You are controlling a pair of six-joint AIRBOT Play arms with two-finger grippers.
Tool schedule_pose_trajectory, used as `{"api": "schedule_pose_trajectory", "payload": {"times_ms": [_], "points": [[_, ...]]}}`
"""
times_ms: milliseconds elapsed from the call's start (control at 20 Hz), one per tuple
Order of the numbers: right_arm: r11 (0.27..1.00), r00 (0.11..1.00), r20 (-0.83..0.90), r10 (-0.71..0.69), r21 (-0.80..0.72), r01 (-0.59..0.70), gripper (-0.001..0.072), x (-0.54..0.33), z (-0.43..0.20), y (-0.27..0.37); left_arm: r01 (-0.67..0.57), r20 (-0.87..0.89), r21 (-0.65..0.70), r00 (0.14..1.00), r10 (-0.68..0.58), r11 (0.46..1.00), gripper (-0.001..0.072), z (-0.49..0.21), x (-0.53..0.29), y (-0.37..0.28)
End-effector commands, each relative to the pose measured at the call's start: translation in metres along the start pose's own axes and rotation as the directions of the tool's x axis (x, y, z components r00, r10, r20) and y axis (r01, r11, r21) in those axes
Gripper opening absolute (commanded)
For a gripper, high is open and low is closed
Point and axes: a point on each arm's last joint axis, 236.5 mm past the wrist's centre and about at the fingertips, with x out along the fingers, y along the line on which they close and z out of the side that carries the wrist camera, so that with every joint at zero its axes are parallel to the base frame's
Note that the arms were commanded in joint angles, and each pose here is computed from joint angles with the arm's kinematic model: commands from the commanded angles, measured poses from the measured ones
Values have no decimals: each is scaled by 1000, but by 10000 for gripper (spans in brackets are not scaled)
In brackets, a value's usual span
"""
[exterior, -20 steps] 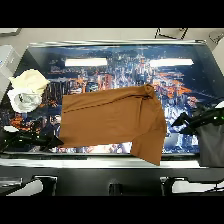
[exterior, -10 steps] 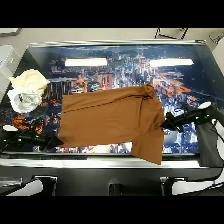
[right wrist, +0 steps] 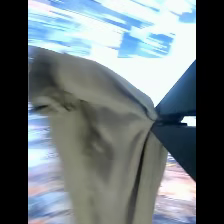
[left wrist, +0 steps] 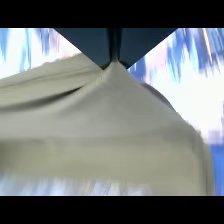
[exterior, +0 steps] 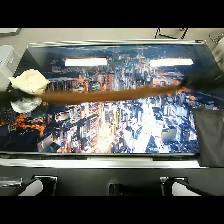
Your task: Fold the clothes and pants, and hang the long-sleeved shirts on hangers.
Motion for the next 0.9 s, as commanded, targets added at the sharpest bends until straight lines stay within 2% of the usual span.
{"api": "schedule_pose_trajectory", "payload": {"times_ms": [0,100,150,350,450,550,600,700,800,850], "points": [[917,779,623,-74,-263,298,39,-204,108,102,-152,534,342,844,-58,927,26,133,-161,-138],[859,634,768,-91,-262,441,39,-285,96,140,-233,662,424,739,-124,875,26,139,-226,-199],[840,591,802,-89,-258,477,40,-311,84,154,-260,695,449,703,-151,855,26,132,-249,-221],[823,402,916,-16,-216,526,40,-391,52,206,-301,821,433,522,-233,850,25,117,-321,-276],[831,309,951,0,-172,528,40,-420,46,217,-314,835,437,489,-251,843,25,111,-334,-288],[847,255,967,18,-150,510,40,-435,47,223,-289,839,426,481,-255,857,25,110,-337,-290],[847,250,968,15,-146,511,40,-435,49,222,-290,839,423,484,-249,858,25,111,-336,-288],[841,313,948,-49,-130,525,40,-417,51,204,-300,818,413,537,-206,860,25,113,-320,-273],[860,473,864,-172,-102,500,40,-371,48,166,-248,720,373,685,-111,894,25,108,-272,-235],[868,588,773,-236,-105,486,40,-334,43,141,-207,629,355,774,-69,912,25,101,-238,-211]]}}
